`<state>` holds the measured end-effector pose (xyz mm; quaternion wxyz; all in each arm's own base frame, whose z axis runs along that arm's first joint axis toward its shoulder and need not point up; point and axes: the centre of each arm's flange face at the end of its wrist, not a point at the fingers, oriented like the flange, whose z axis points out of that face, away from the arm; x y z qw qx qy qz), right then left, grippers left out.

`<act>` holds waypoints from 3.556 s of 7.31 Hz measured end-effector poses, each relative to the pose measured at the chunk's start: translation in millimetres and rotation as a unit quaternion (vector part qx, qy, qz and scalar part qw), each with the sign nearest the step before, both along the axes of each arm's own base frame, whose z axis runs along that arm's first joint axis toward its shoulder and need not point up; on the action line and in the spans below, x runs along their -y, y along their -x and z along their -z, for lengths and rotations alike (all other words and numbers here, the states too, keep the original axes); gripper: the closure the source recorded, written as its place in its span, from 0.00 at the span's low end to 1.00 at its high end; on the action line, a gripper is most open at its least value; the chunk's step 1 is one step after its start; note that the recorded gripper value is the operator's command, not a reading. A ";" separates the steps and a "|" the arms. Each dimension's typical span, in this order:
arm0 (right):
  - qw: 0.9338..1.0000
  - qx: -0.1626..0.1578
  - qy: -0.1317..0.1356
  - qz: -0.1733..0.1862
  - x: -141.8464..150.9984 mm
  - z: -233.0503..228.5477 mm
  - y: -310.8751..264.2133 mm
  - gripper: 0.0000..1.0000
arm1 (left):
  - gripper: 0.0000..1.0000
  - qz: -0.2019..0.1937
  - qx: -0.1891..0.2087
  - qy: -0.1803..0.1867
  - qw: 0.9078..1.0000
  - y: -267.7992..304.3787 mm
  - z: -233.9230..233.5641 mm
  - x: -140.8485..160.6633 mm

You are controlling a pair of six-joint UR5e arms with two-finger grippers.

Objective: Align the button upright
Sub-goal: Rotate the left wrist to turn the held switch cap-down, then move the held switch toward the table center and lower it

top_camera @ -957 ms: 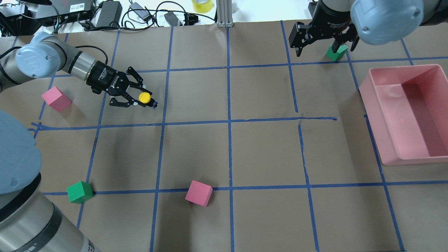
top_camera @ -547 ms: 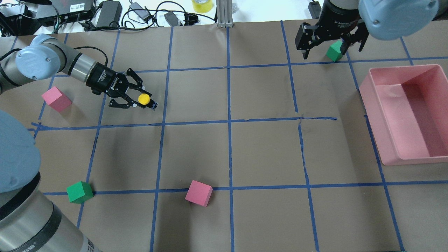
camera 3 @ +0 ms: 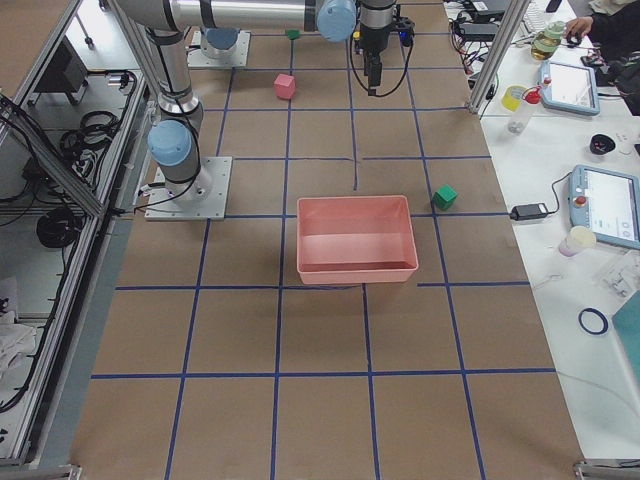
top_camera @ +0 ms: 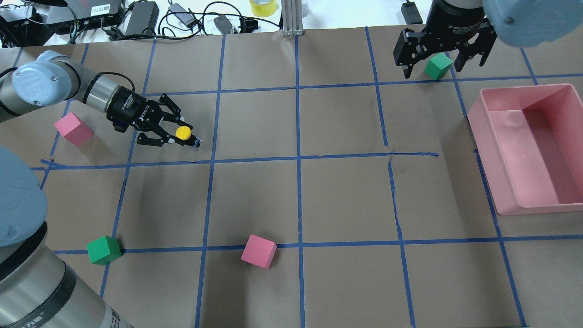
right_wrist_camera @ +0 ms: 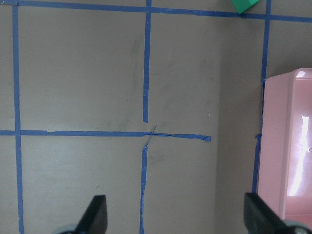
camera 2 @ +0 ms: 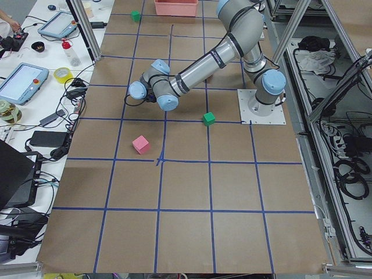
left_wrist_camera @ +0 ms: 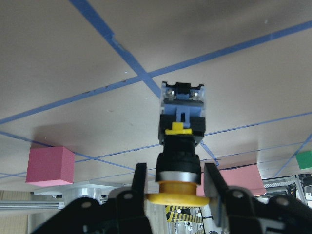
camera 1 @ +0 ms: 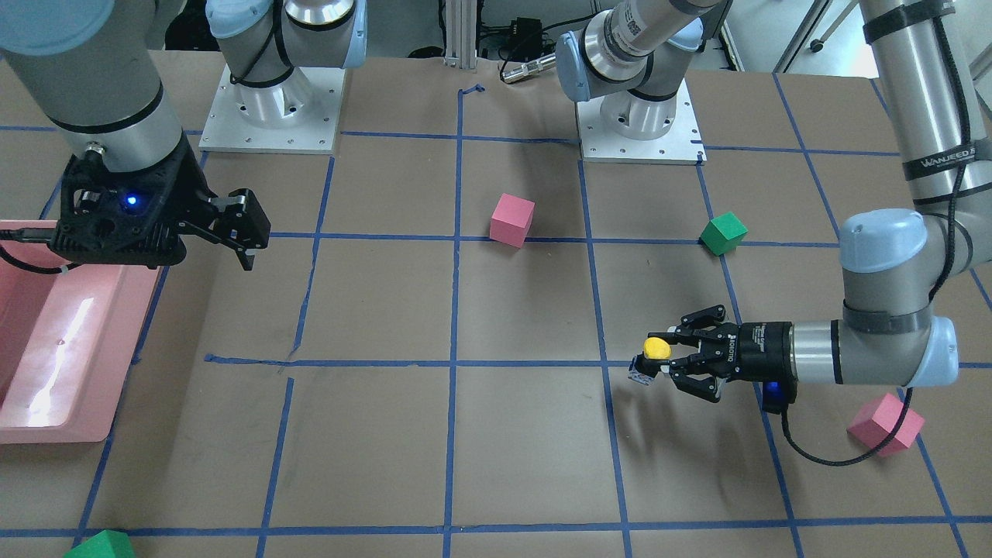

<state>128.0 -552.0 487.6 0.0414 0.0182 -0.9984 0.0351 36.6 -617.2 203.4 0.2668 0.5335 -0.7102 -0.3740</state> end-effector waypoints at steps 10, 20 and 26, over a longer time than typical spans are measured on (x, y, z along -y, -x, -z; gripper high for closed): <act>0.999 0.018 -0.027 0.035 -4.4 17.0 -6.1 0.00 | 1.00 -0.117 0.006 -0.051 0.992 -0.5 38.9 30.4; 0.999 0.019 -0.024 0.039 -4.0 17.9 -6.8 0.00 | 1.00 -0.138 -0.021 -0.067 0.988 38.1 32.3 36.2; 0.999 0.018 -0.025 0.035 -4.3 17.7 -6.8 0.00 | 1.00 -0.152 -0.034 -0.065 0.986 127.3 43.3 45.0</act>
